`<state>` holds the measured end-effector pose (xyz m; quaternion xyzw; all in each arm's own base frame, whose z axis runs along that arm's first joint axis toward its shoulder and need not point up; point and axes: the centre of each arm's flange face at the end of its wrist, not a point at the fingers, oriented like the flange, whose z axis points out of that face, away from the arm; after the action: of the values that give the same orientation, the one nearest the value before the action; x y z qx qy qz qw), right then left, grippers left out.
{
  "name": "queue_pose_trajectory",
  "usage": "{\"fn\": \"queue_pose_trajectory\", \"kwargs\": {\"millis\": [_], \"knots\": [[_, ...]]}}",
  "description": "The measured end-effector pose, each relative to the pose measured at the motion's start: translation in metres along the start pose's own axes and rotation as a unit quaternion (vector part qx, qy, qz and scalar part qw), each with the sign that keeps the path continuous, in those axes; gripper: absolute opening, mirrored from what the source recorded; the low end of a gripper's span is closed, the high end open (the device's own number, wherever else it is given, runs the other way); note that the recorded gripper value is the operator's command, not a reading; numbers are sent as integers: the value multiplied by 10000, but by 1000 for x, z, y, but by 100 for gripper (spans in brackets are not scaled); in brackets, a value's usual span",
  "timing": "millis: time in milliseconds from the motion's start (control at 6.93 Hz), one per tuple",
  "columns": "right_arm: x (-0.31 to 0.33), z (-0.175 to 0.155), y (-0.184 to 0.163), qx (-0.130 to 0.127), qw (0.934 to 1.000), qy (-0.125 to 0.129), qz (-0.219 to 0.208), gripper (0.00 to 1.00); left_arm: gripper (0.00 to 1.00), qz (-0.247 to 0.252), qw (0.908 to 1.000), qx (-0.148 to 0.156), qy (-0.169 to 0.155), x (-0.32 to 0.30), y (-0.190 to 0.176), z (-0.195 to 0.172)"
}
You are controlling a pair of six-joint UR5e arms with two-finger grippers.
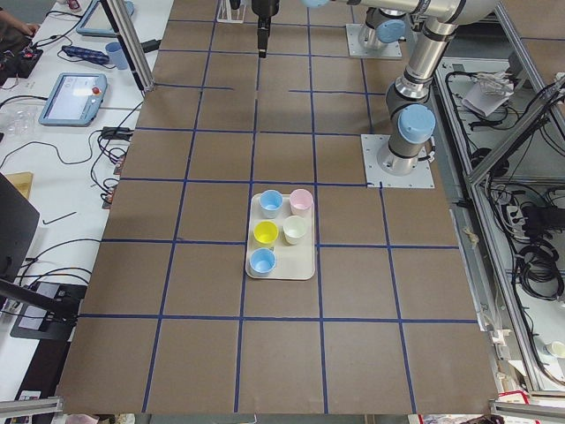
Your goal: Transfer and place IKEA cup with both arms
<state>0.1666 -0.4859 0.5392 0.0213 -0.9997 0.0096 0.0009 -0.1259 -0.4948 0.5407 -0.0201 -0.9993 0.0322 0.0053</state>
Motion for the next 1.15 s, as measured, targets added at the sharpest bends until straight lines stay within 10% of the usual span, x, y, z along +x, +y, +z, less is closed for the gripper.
{"fn": "queue_pose_trajectory", "kwargs": {"millis": [1154], "knots": [[0, 0, 0, -7, 10000, 1, -3, 100, 100, 7, 10000, -32, -21, 0, 1, 3]]}}
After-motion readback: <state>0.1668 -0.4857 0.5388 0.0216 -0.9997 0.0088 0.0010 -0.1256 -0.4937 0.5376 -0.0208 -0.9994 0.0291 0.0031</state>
